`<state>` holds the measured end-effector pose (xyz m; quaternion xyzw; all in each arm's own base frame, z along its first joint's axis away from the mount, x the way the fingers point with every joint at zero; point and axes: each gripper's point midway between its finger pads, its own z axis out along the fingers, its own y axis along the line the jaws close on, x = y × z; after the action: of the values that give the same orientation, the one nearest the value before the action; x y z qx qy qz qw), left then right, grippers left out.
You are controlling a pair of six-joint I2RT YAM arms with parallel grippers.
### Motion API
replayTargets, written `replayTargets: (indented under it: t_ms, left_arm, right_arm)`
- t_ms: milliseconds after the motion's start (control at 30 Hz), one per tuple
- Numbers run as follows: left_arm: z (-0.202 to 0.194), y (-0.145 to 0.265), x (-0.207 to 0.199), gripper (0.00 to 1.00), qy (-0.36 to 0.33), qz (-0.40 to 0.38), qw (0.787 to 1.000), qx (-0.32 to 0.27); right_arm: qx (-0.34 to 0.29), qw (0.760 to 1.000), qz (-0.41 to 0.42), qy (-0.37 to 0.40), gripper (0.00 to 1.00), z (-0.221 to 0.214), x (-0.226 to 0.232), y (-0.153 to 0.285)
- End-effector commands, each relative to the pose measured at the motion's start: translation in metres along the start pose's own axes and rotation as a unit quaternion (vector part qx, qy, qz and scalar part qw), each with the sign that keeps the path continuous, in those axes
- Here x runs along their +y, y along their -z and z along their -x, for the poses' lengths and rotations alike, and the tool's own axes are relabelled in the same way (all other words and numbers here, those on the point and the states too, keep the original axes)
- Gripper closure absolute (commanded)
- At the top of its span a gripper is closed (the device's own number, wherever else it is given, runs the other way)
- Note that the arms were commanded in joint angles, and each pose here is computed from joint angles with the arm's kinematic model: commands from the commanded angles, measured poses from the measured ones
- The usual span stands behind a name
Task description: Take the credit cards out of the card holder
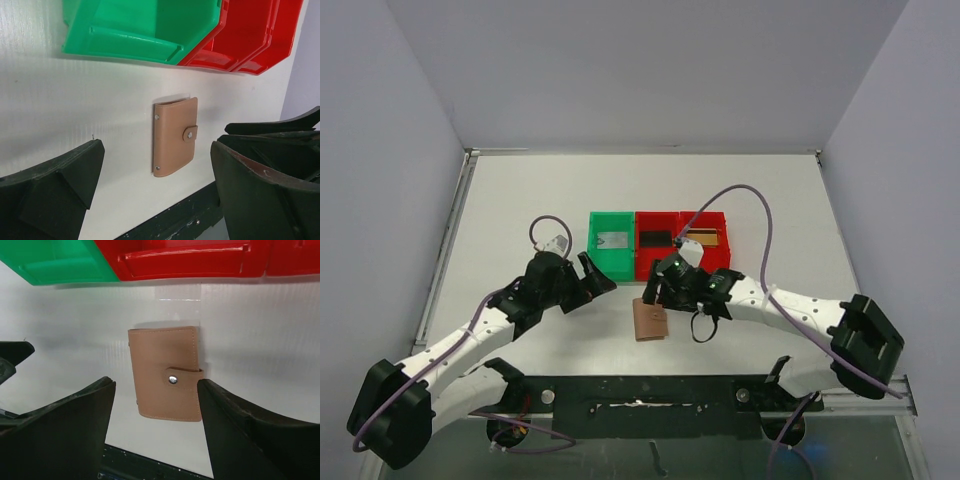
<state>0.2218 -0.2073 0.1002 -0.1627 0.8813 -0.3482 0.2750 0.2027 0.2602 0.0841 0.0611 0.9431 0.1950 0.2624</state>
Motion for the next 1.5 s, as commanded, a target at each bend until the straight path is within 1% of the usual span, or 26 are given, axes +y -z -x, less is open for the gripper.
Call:
replayTargets:
  t_ms: [0,300,533,600,733,833,867,1033,1133,1167,1267,1367,1433,1467]
  left_arm:
    - [0.009,0.002,-0.019,0.12,-0.011,-0.031,0.999,-0.004]
    - [0.015,0.004,-0.016,0.17,-0.009,-0.022,1.0,-0.021]
    - [0.021,0.007,-0.016,0.18,-0.008,-0.019,0.999,-0.038]
    - [0.021,0.007,-0.013,0.18,-0.005,-0.012,0.999,-0.039]
    - [0.019,0.009,-0.013,0.19,-0.013,-0.016,0.999,-0.037]
    - [0.019,0.01,-0.009,0.21,-0.015,-0.012,0.999,-0.04]
    - [0.019,0.01,-0.008,0.21,-0.012,-0.012,0.999,-0.043]
    - [0.015,0.013,-0.008,0.22,-0.001,-0.025,0.999,-0.045]
    - [0.013,0.012,-0.008,0.23,-0.016,-0.028,0.999,-0.039]
    - [0.011,0.011,-0.007,0.23,-0.021,-0.027,0.999,-0.033]
    - [0.006,0.008,-0.008,0.24,-0.029,-0.024,0.999,-0.013]
    - [0.005,0.006,-0.009,0.25,-0.025,-0.025,0.999,-0.009]
    - [0.003,0.004,-0.011,0.25,-0.02,-0.032,0.999,-0.007]
    - [0.002,0.004,-0.013,0.25,-0.02,-0.036,0.999,-0.004]
  right_arm:
    - [-0.021,0.997,-0.07,0.027,0.33,0.003,-0.006,-0.003]
    - [-0.003,0.997,-0.069,0.045,0.46,-0.003,0.008,-0.011]
    - [0.023,0.995,-0.069,0.065,0.54,-0.01,0.018,-0.023]
    - [0.034,0.995,-0.069,0.067,0.58,-0.013,0.023,-0.025]
    - [0.044,0.993,-0.09,0.068,0.59,-0.025,0.021,-0.032]
    - [0.053,0.989,-0.121,0.064,0.66,-0.032,0.01,-0.038]
    - [0.056,0.988,-0.132,0.063,0.67,-0.034,0.006,-0.038]
    - [0.065,0.983,-0.158,0.064,0.65,-0.041,-0.007,-0.032]
    - [0.064,0.984,-0.153,0.066,0.57,-0.04,-0.005,-0.029]
    - [0.064,0.984,-0.153,0.068,0.56,-0.039,-0.005,-0.028]
    - [0.07,0.982,-0.155,0.076,0.57,-0.041,-0.004,-0.028]
    - [0.079,0.98,-0.163,0.08,0.58,-0.044,-0.009,-0.032]
    - [0.084,0.98,-0.162,0.084,0.59,-0.046,-0.01,-0.034]
    - [0.084,0.979,-0.164,0.084,0.62,-0.047,-0.012,-0.034]
